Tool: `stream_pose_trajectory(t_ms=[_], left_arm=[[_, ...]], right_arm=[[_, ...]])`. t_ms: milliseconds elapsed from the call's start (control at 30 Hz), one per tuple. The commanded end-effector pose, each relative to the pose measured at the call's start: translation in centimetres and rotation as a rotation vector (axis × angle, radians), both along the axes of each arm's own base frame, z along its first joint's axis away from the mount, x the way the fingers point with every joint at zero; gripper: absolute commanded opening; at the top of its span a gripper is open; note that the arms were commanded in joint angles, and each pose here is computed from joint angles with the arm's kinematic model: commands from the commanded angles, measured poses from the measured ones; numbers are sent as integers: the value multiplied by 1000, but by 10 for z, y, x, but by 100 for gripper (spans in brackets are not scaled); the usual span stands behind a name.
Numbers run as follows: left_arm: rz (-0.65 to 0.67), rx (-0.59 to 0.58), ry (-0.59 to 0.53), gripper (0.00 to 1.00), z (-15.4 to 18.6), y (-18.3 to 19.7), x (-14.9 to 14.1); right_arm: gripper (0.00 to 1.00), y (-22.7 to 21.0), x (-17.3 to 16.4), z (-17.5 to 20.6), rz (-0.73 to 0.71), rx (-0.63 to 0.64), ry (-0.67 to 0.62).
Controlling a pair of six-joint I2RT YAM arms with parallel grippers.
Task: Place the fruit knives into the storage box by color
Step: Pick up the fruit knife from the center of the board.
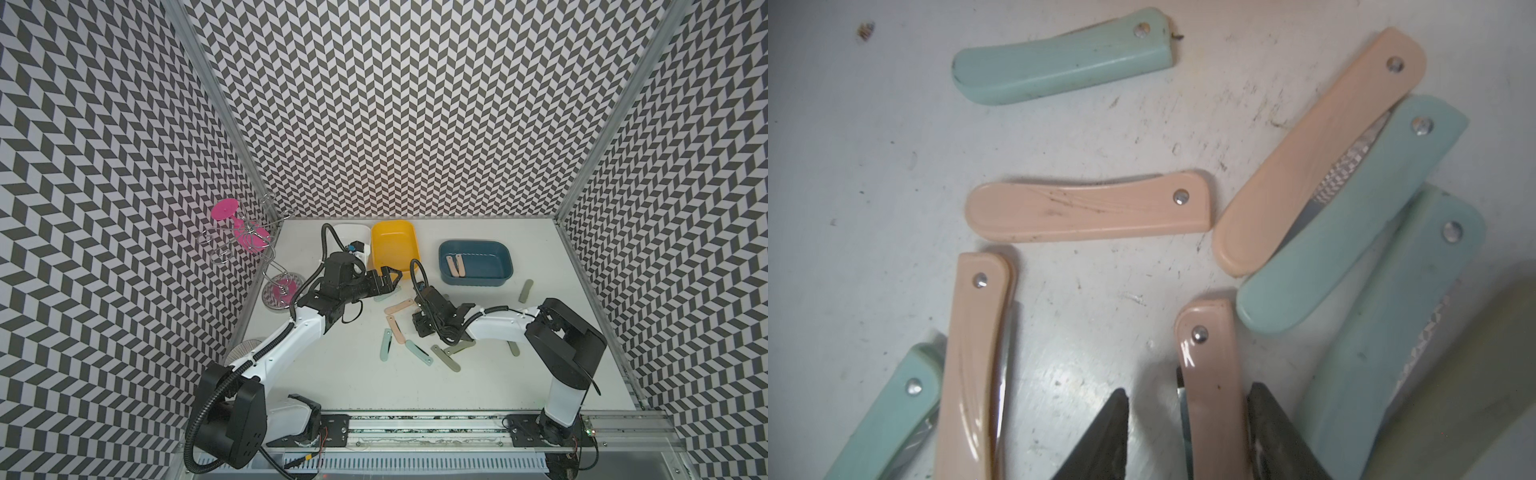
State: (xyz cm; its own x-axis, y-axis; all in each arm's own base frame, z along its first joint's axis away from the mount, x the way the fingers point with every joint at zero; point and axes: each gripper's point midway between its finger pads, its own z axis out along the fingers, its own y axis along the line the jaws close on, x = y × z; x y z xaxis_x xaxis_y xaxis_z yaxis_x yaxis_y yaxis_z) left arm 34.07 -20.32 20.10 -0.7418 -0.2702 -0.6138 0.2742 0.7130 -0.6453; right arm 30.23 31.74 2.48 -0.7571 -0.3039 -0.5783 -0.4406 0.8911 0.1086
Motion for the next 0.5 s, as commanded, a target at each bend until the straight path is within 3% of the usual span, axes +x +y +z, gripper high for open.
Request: stream_pose_trajectory(t_ms=[0,200,467], left_arm=[[-6,-14,-27,100,6,-1,3],[-7,-16,-27,100,6,-1,4],[-8,-18,-26,100,6,-1,5]], right_arm=[[44,-7,-3,-16,6,-94,2],[36,-8,-4,-22,9,-163,-17],[25,-5,-6,-20,11,-148,-10]])
